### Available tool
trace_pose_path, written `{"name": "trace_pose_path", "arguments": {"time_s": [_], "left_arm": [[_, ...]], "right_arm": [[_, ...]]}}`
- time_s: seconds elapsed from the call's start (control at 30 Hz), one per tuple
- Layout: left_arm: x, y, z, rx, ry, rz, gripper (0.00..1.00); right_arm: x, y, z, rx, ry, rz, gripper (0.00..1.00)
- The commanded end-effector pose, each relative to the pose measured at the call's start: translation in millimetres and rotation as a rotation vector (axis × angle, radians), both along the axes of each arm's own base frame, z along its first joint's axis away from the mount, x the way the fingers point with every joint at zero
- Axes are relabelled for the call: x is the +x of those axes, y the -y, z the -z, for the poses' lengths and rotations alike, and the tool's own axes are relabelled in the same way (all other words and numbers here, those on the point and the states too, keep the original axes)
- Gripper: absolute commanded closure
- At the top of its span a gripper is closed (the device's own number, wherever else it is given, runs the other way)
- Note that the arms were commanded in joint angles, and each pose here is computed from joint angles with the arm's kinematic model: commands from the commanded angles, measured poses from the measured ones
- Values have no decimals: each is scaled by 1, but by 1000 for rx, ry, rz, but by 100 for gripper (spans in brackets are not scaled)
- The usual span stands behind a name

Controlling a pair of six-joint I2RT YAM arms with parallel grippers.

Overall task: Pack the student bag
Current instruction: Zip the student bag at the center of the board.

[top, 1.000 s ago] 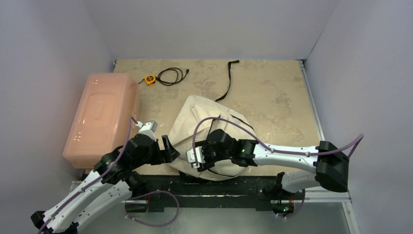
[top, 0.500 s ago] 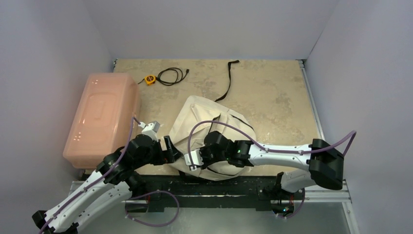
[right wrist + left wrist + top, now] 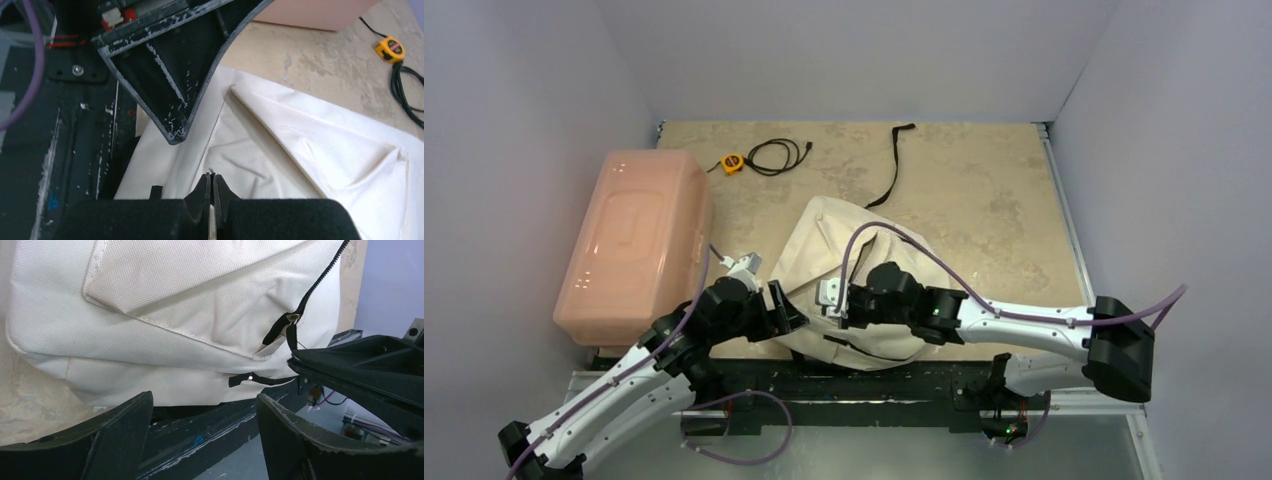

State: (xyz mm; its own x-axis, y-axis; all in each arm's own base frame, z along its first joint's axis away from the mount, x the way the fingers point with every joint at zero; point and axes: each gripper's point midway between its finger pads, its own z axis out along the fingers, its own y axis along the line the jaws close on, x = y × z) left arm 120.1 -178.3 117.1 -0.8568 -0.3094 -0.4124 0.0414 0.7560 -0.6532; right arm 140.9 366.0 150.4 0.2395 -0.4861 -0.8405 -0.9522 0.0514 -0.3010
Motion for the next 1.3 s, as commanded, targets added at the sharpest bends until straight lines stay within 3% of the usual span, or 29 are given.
{"name": "trace_pose_path", "arguments": {"time_s": [0.0,0.07,0.2,0.37,0.6,0.83,1.07,1.27], "left_arm": [[8,21,-8,-128,-29,-36,26],[10,31,-4,-165,-57,-35,24],[16,44,7,-183,-118,-48,14],[21,32,39,-51,-218,-147,16],[6,3,95,80,-352,-283,17],[-3,-16,117,172,-386,-319,14],[-3,-20,120,186,-376,-322,13],[-4,-21,120,180,-371,-320,13]], "right_arm": [[4,-3,-52,312,-158,179,100],[11,-1,-61,389,-267,298,100],[15,-8,-58,403,-395,381,100],[39,-8,-59,467,-410,533,100],[102,46,-85,669,-389,885,100],[156,88,-109,815,-434,958,100],[211,109,-123,822,-349,1018,100],[276,133,-109,828,-319,1070,100]]}}
